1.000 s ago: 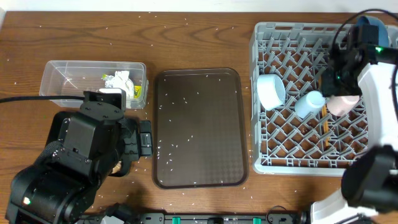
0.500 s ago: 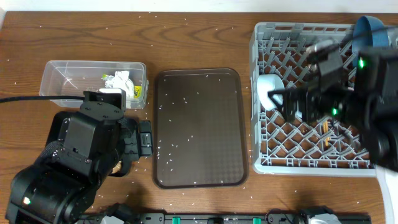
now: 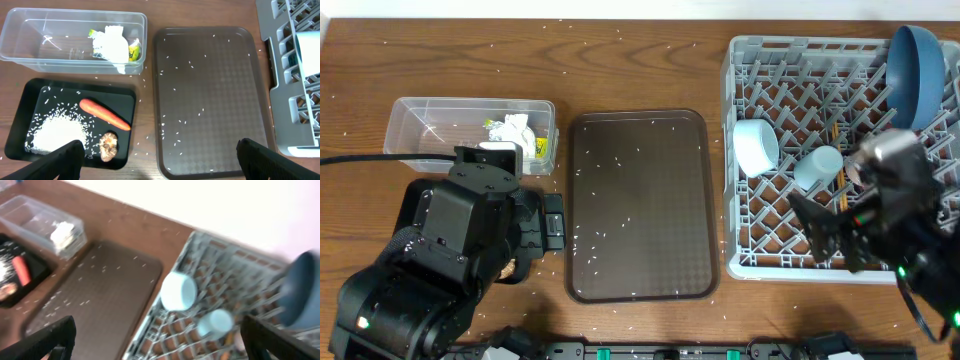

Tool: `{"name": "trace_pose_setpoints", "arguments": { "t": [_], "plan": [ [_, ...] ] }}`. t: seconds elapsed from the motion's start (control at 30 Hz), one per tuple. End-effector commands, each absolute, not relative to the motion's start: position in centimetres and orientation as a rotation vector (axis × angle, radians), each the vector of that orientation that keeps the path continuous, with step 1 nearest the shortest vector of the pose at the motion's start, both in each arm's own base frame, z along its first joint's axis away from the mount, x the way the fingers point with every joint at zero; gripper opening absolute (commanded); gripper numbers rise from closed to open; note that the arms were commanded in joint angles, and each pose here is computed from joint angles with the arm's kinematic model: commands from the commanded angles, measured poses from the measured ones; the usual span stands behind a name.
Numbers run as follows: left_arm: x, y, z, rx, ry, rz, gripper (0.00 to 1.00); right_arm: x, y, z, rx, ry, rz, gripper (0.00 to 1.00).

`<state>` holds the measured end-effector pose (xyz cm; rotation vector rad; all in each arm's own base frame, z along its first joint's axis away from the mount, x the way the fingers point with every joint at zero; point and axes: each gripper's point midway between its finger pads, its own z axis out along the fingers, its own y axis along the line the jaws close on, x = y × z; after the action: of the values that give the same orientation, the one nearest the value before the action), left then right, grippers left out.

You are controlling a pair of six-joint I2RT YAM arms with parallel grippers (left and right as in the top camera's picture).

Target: Sort waste into correct bins and load items into the dishwasher rack

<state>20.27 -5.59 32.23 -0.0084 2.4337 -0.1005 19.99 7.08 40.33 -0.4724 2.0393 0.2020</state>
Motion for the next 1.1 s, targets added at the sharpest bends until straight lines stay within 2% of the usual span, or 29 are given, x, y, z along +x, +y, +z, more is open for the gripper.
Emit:
{"name": "trace_pose_setpoints", "arguments": {
  "t": [0.0, 0.2, 0.47, 0.67, 0.83, 1.07],
  "plan": [
    [20.2, -5.3, 32.7, -0.008, 2.418, -0.090, 0.98, 19.2, 5.6, 40.6, -0.503, 1.952, 0.075, 0.99],
    [20.2, -5.3, 32.7, -0.008, 2.418, -0.090, 0.98, 18.8, 5.0, 37.8, -0.470, 1.831, 0.036, 0.99],
    [20.2, -5.4, 32.7, -0.007, 2.418, -0.090, 0.98, 17.8, 5.0, 27.0, -0.471, 1.868, 0.063, 0.99],
    [20.2, -5.3, 32.7, -0.008, 2.418, -0.090, 0.98, 18.4, 5.4, 22.3, -0.475, 1.833, 0.094, 0.99],
    [20.2, -5.3, 32.7, -0.008, 2.418, -0.090, 0.98, 19.7, 5.6, 19.4, -0.424, 1.802, 0.126, 0.99],
    [20.2, -5.4, 32.7, -0.007, 2.418, -0.090, 0.98, 21.8, 5.8, 17.6, -0.403, 1.704, 0.123, 0.99]
  ]
}}
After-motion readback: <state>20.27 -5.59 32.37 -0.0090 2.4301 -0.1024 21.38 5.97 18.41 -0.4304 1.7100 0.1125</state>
